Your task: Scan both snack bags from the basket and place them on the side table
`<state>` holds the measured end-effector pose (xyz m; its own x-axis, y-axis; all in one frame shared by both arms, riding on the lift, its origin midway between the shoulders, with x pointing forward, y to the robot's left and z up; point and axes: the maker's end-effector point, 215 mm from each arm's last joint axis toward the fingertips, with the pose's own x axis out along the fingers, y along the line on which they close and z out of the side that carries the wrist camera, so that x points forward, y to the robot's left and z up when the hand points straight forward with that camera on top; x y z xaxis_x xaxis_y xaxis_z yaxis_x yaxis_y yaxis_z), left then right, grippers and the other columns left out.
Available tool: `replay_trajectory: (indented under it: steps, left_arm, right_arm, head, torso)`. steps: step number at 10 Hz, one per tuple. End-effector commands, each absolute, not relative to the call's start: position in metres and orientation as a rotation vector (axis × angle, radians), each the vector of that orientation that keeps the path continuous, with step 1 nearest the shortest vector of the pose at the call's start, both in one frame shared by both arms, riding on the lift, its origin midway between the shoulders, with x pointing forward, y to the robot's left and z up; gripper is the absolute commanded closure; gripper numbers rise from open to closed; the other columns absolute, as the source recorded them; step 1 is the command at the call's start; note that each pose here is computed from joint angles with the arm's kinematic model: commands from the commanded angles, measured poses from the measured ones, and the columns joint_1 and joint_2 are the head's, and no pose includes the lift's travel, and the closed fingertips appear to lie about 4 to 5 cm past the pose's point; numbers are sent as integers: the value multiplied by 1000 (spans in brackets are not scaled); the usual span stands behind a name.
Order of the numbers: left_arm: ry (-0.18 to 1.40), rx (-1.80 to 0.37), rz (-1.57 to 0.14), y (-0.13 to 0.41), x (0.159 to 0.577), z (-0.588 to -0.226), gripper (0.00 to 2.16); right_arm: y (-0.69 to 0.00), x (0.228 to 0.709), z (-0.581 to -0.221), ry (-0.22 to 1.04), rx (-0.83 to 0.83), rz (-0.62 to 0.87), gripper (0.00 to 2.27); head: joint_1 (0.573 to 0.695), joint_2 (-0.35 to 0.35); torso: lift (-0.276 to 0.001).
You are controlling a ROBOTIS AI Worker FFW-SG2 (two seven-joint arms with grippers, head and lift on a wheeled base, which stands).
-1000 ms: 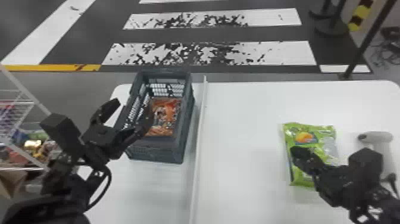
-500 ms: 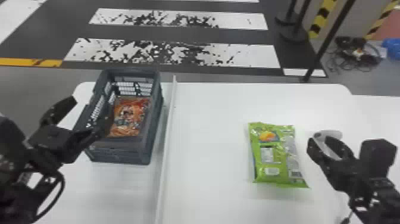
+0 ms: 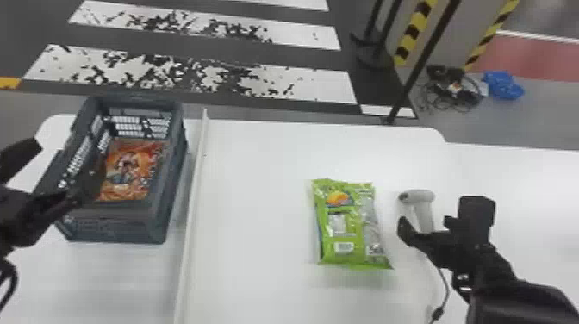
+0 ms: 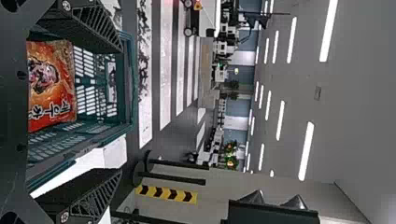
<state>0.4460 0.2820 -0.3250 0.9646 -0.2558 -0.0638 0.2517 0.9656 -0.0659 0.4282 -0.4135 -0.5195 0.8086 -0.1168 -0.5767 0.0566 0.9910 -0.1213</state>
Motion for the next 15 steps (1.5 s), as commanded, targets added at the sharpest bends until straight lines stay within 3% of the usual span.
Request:
replay_trajectory:
  steps: [1, 2, 3, 4, 5, 6, 9, 12, 15]
  left_arm:
    - [74, -60, -255, 282, 446, -326, 90]
    - [74, -60, -255, 282, 446, -326, 90]
    - [74, -57, -257, 283, 446, -326, 90]
    - [73, -57, -259, 282, 447, -326, 90]
    - [73, -59, -261, 282, 449, -326, 90]
    - [74, -60, -260, 282, 449, -327, 90]
    - [70, -57, -261, 282, 449, -325, 90]
    - [77, -67, -221, 283, 453, -326, 90]
    - [107, -68, -210, 281, 454, -335, 90]
  right_arm:
    - [-424, 440, -530, 664, -116, -98, 33]
    - [-432, 450, -533, 676, -133, -100, 127]
    - [-437, 451, -541, 724, -144, -101, 478]
    - [-440, 443, -554, 793, -141, -96, 1075]
    - [-440, 437, -561, 830, -128, -100, 2121]
    - [-436, 437, -561, 834, -126, -96, 2256]
    - [-427, 430, -538, 782, -102, -91, 2256]
    - [-408, 388, -502, 772, -79, -83, 2256]
    - [-388, 346, -488, 808, -53, -70, 2256]
  head:
    - [695, -167]
    - [695, -174]
    - [695, -176]
    - [695, -184]
    - [695, -190]
    - [695, -196]
    - [695, -189]
    - [695, -177]
    - [695, -157]
  torso:
    - [-75]
    - [-75]
    - [-75]
    - [-75]
    - [-75]
    - [-75]
    - [-75]
    - [-75]
    - [-75]
